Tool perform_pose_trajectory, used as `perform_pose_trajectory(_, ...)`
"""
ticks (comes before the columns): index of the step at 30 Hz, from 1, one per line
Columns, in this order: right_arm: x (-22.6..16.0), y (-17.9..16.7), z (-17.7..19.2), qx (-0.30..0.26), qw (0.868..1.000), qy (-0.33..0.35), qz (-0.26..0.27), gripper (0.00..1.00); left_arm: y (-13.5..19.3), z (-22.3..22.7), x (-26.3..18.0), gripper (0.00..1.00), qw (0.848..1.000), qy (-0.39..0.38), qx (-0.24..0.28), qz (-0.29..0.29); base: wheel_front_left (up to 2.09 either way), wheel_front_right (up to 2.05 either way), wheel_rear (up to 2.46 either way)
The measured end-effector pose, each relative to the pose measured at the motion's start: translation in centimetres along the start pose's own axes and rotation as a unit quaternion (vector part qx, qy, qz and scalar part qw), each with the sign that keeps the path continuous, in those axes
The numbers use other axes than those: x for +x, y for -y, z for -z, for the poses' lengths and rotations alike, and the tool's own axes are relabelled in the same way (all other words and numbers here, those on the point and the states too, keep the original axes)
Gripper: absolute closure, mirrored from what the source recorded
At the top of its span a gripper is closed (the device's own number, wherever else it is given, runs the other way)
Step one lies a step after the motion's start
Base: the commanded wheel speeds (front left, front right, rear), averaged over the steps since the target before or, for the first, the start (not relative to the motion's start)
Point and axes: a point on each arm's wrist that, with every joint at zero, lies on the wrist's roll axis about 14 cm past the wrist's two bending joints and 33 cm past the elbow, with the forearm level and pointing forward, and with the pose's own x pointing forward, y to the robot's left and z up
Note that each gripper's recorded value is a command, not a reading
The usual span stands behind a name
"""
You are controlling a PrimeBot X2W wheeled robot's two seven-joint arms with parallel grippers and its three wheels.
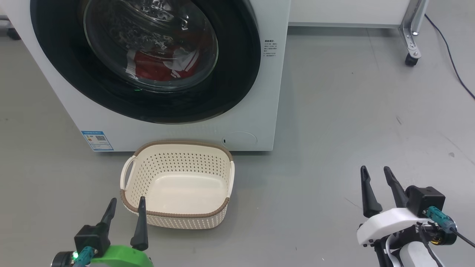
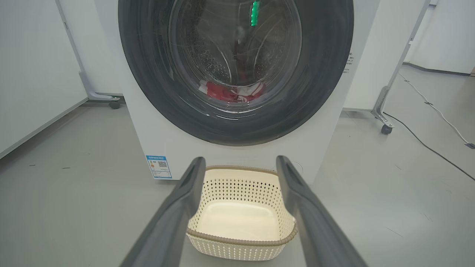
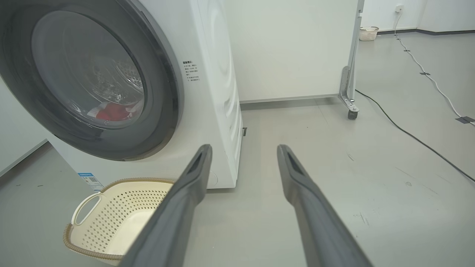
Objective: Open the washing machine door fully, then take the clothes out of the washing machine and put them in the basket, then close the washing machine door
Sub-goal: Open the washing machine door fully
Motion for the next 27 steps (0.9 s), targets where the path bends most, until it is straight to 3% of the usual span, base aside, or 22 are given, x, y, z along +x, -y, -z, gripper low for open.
perform_pose_trajectory(11,2.1,0.7,-1.6,0.039,0.999,0.025,0.005,1.0,-0.3,0.8,0.7,0.0,1.0,-0.013,-0.003,-0.004,0.0,0.0,0.0)
perform_pose_trajectory(16,3.9,1.5,-2.7,0.102,0.994,0.043,0.017,1.0,-0.3,0.8,1.7,0.0,1.0,-0.013,-0.004,-0.002,0.0,0.0,0.0)
perform_pose_trajectory(23,7.0,3.6,-4.3,0.241,0.967,0.07,0.05,1.0,-0.2,1.4,2.9,0.0,1.0,-0.021,-0.005,0.001,0.0,0.0,0.0)
perform_pose_trajectory(27,9.4,4.1,-5.8,0.298,0.95,0.086,0.042,1.0,-0.3,1.5,3.5,0.0,1.0,-0.023,-0.007,0.0,0.0,0.0,0.0)
